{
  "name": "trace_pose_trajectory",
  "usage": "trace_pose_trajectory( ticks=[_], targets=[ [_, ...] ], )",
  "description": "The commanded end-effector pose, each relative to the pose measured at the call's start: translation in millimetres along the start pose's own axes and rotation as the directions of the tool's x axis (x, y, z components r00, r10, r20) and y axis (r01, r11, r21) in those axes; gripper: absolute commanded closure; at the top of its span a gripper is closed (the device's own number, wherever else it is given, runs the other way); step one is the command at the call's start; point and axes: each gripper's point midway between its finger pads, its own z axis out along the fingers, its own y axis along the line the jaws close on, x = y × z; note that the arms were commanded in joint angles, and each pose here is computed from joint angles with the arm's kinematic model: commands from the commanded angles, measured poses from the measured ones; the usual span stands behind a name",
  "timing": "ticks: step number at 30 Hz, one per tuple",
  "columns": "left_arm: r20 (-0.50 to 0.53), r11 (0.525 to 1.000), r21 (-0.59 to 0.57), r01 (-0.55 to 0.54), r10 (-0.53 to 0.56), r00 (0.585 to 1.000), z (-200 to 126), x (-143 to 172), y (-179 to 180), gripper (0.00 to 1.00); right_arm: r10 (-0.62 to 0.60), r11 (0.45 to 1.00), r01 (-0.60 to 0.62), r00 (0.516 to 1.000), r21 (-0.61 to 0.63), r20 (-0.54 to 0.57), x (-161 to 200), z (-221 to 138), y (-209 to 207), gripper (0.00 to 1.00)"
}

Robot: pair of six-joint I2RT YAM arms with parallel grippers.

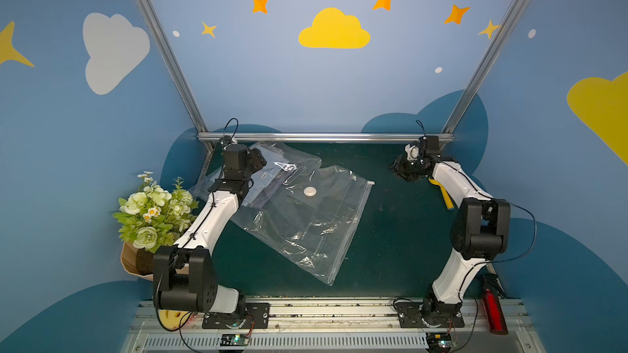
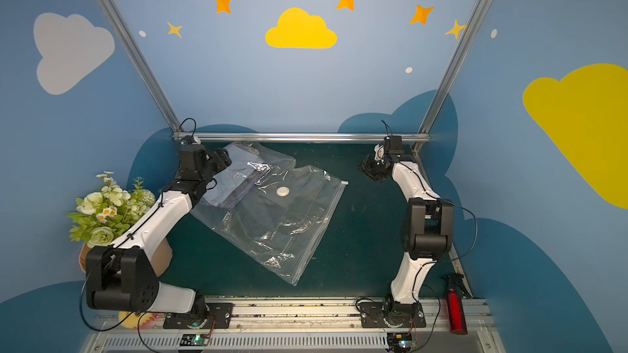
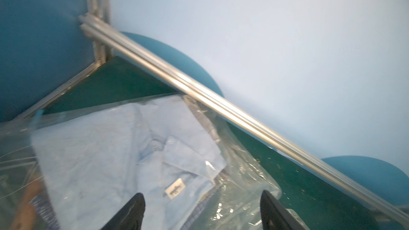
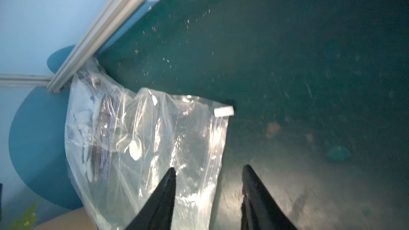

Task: Take the shirt out of the vacuum bag
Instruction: Adjust the vacuum bag at the center of the board.

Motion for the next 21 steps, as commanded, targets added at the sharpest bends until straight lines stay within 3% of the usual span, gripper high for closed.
trace_pose_trajectory(
  ticks=[1, 3, 7, 10, 12, 14, 17, 21],
  targets=[
    [-0.166, 0.969, 0.169, -0.182, 0.21, 0.964, -11, 48, -52, 0.18, 0.013, 0.999, -0.012, 1.0, -0.034, 0.008, 18, -8, -3, 0.51],
    [-0.233, 0.923, 0.266, -0.278, 0.342, 0.91, -19, 87, -88, 0.17, 0.025, 0.999, -0.024, 1.0, -0.044, 0.019, 26, -15, -4, 0.49],
    [-0.336, 0.765, 0.502, -0.403, 0.602, 0.724, -45, 182, -152, 0.16, 0.035, 0.999, -0.034, 0.999, -0.037, 0.033, 39, -26, -12, 0.44],
    [-0.376, 0.655, 0.634, -0.412, 0.726, 0.576, -70, 243, -177, 0.15, 0.06, 0.997, -0.059, 0.998, -0.047, 0.031, 46, -33, -20, 0.42],
    [-0.395, 0.607, 0.704, -0.368, 0.766, 0.507, -87, 279, -187, 0.14, 0.085, 0.995, -0.082, 0.995, -0.061, 0.046, 48, -38, -25, 0.39],
    [-0.405, 0.566, 0.743, -0.358, 0.806, 0.433, -101, 312, -189, 0.13, 0.104, 0.993, -0.1, 0.993, -0.062, 0.063, 50, -41, -32, 0.37],
    [-0.399, 0.508, 0.738, -0.444, 0.86, 0.32, -110, 348, -183, 0.13, 0.124, 0.991, -0.12, 0.99, -0.059, 0.066, 54, -42, -41, 0.34],
    [-0.398, 0.462, 0.705, -0.538, 0.886, 0.24, -113, 374, -173, 0.13, 0.137, 0.989, -0.134, 0.989, -0.055, 0.062, 58, -38, -49, 0.32]
  ],
)
